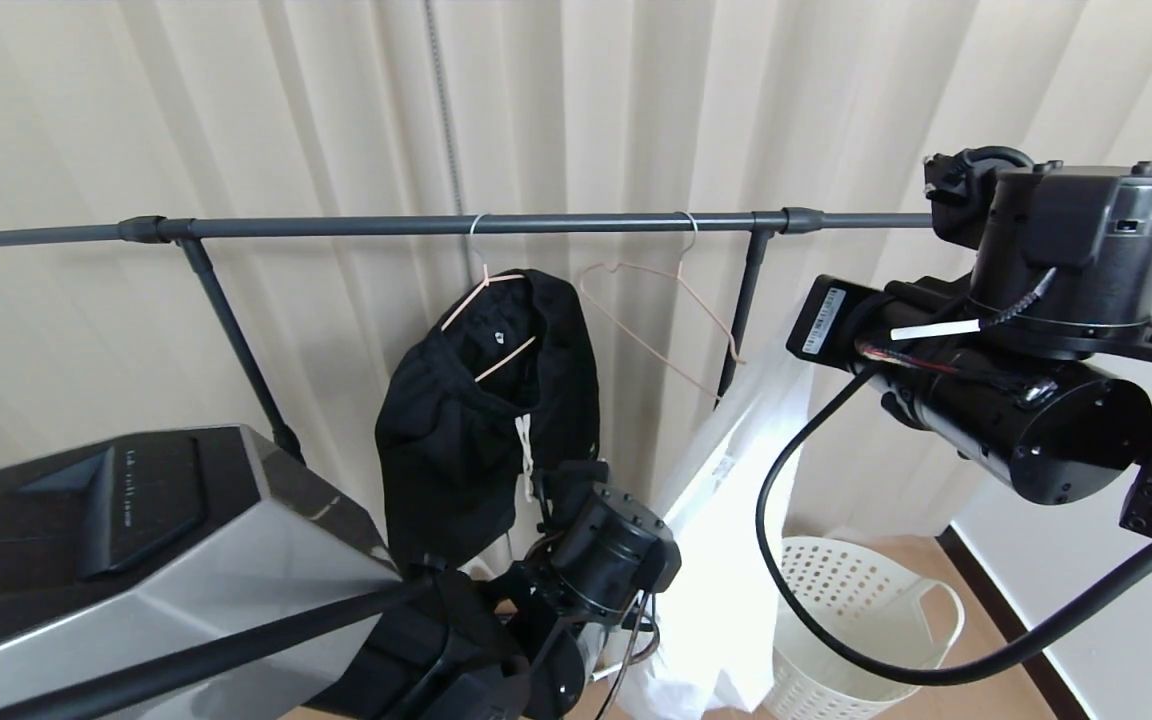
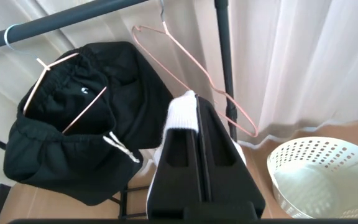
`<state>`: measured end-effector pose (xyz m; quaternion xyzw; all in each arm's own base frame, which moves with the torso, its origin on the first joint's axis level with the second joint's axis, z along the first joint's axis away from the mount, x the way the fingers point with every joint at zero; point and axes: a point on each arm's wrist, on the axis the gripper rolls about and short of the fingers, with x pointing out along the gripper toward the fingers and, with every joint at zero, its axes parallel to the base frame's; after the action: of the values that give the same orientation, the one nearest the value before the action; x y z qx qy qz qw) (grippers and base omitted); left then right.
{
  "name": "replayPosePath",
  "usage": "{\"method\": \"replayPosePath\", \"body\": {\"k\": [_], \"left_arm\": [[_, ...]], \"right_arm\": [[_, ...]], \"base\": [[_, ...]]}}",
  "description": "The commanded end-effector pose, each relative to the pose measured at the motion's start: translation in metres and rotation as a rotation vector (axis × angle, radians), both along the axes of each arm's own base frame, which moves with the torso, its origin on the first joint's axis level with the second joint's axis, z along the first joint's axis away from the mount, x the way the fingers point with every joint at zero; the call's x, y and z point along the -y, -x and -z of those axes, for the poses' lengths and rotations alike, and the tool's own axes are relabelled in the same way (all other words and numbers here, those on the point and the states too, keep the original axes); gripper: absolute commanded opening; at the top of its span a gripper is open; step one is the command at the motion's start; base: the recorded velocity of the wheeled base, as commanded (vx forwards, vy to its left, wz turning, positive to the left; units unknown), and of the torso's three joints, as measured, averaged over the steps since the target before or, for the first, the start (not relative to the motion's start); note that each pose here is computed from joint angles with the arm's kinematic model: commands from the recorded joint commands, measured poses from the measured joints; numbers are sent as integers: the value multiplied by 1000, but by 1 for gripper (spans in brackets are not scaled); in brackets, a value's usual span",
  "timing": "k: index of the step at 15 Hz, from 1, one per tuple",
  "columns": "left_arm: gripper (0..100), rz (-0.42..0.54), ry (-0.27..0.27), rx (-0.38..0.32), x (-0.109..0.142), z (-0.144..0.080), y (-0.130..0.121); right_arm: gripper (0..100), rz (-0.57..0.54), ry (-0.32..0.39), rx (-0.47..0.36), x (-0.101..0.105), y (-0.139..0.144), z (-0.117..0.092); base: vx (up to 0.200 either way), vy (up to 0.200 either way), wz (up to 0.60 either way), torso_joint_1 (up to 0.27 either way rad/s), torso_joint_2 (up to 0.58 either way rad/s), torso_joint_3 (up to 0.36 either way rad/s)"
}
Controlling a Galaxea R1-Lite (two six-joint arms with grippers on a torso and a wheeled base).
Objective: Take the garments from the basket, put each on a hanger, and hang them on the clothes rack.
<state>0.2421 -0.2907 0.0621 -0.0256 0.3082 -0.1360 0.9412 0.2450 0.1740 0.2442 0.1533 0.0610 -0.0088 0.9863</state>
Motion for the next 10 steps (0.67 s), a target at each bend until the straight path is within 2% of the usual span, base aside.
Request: {"method": "replayPosePath", "body": {"k": [1,4,6,7,8,10], "left_arm": [[0,6,31,35,-7,-22,6],[0,2,41,100,-20,-50,6],[0,-35,4,160,-32,-64,-4],[0,-33,3,162,-32,-64,-4],[0,-49,4,217,-42,-84,-11],[0,-47,-1,280,-47,-105,-17]], "right_arm": [[0,26,7,3,8,-3,-1],[0,66,59,-7,20,-10,2],[0,74,134,-30,29,-6,8],[0,73,138,-31,29,-6,9],[0,60,215,-52,35,3,15],[0,58,252,-78,34,5,24]], "base": [[0,0,0,0,0,0],[0,0,0,0,0,0],[0,0,0,0,0,0],[0,0,0,0,0,0],[0,0,0,0,0,0],[0,0,0,0,0,0]]}}
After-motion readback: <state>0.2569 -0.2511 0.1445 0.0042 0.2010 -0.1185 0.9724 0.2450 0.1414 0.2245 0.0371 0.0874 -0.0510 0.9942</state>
